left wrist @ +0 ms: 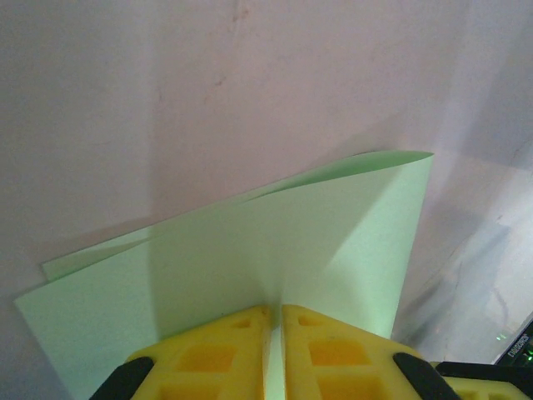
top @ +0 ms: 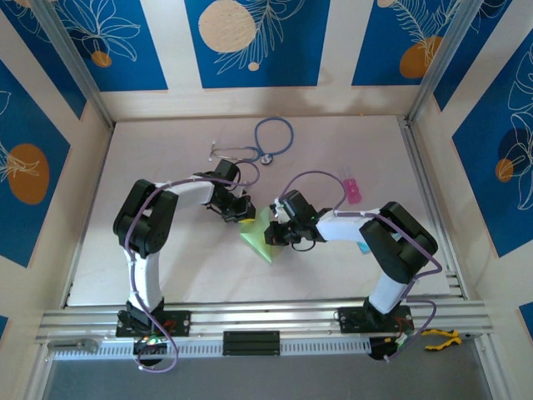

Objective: Fold a paper plane with a square sheet of paper (pick it up from the middle)
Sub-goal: Third fold the triangle at the center of the table.

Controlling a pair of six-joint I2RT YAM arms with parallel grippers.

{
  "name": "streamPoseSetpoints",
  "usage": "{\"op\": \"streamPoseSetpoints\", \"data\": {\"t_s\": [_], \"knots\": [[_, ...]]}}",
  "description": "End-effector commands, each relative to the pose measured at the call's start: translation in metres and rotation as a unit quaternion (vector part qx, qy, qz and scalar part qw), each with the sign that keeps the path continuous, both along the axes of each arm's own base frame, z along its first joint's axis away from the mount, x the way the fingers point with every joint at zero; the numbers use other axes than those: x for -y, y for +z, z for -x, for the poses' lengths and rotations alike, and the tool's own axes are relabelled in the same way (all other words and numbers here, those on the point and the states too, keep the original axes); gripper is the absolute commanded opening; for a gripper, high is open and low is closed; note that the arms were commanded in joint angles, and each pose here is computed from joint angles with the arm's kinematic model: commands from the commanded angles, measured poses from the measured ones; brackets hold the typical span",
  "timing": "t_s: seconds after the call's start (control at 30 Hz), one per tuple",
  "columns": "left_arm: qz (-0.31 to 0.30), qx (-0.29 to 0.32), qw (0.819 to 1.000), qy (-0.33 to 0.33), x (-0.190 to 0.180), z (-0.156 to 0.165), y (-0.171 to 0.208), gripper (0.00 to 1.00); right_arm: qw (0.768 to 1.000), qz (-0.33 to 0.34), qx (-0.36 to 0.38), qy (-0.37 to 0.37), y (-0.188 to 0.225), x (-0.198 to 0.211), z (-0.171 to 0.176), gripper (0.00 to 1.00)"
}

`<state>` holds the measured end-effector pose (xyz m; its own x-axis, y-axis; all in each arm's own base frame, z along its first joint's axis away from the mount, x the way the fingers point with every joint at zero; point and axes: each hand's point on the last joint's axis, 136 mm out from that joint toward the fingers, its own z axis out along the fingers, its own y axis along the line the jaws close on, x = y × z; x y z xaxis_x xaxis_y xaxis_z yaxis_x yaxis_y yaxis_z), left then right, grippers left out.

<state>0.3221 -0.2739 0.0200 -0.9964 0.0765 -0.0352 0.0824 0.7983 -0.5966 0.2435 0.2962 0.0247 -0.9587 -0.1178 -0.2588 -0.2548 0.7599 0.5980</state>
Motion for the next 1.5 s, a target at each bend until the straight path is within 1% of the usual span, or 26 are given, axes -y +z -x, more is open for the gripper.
{"op": "streamPoseSetpoints", "data": {"t_s": [0.0, 0.7, 1.03, 1.2, 1.4, 1.47], "knots": [[-0.025, -0.027, 0.999, -0.009, -0.007, 0.015, -0.014, 0.15, 1.0, 0.009, 0.0, 0.004, 0.001, 0.0, -0.002, 0.01], [-0.025, -0.03, 0.999, -0.01, -0.007, 0.015, -0.016, 0.15, 1.0, 0.003, -0.007, 0.009, -0.003, -0.004, -0.001, 0.01], [-0.022, -0.025, 0.999, -0.011, -0.005, 0.013, -0.012, 0.15, 1.0, 0.013, -0.012, 0.006, -0.007, -0.001, 0.0, 0.01], [-0.013, -0.012, 1.0, -0.014, -0.001, 0.005, 0.002, 0.18, 1.0, 0.022, -0.019, 0.004, -0.012, 0.002, 0.001, 0.01], [0.006, 0.025, 1.0, -0.012, 0.006, -0.007, 0.038, 0.28, 0.999, 0.022, -0.024, 0.009, -0.014, 0.0, 0.004, 0.01], [0.006, 0.034, 0.999, -0.009, 0.005, -0.009, 0.046, 0.29, 0.999, 0.02, -0.024, 0.009, -0.014, -0.001, 0.004, 0.01]]}}
